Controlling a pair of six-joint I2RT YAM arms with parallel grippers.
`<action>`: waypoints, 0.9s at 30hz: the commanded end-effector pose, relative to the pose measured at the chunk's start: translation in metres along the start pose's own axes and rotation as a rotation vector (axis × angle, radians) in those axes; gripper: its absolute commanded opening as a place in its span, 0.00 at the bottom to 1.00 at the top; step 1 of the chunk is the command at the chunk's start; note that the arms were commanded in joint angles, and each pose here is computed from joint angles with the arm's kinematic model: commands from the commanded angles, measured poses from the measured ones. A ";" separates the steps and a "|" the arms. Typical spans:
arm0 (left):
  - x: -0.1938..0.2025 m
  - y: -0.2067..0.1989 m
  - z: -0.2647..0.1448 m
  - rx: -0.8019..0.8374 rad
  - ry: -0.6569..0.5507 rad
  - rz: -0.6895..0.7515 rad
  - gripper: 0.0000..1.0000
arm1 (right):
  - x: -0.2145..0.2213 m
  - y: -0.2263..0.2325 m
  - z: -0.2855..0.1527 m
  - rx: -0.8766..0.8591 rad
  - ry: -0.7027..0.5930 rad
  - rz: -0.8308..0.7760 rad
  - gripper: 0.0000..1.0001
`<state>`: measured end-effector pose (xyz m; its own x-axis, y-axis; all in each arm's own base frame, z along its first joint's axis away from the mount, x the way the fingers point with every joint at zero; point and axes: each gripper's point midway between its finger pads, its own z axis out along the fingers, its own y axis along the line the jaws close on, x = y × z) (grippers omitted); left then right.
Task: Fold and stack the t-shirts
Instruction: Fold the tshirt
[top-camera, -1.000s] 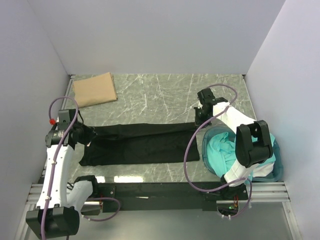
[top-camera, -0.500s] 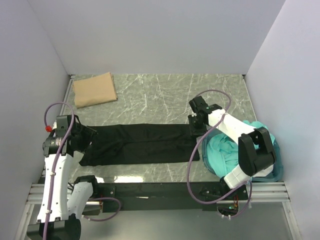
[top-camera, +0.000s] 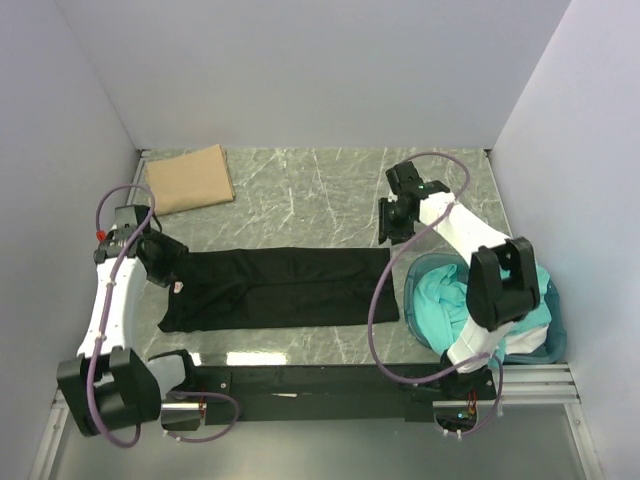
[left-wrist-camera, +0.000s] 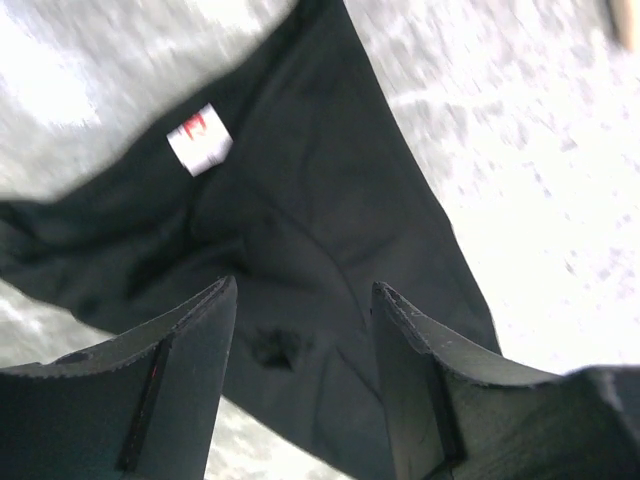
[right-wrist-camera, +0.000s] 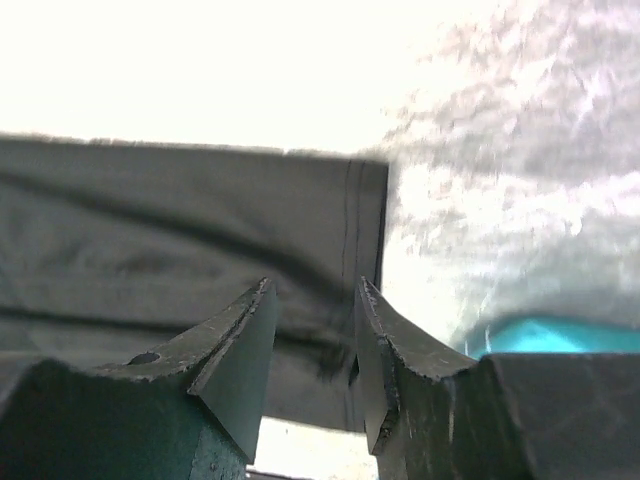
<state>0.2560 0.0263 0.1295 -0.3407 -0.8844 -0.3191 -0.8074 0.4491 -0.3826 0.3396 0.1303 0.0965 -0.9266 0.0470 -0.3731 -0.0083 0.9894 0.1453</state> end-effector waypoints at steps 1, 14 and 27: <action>-0.027 -0.005 0.012 0.008 -0.070 0.074 0.61 | -0.010 -0.001 0.013 -0.022 0.033 0.024 0.45; -0.040 0.023 0.072 -0.076 -0.007 0.073 0.61 | 0.000 -0.021 0.045 0.007 0.117 0.046 0.45; -0.037 0.015 0.105 -0.043 0.039 0.057 0.51 | 0.010 -0.024 0.067 0.001 0.170 0.062 0.42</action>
<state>0.2910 0.0744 0.0387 -0.4076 -0.8715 -0.2726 -0.8311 0.4777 -0.2846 0.3452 0.1152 0.0235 -0.9808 0.0843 -0.1756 0.0599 0.9883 0.1400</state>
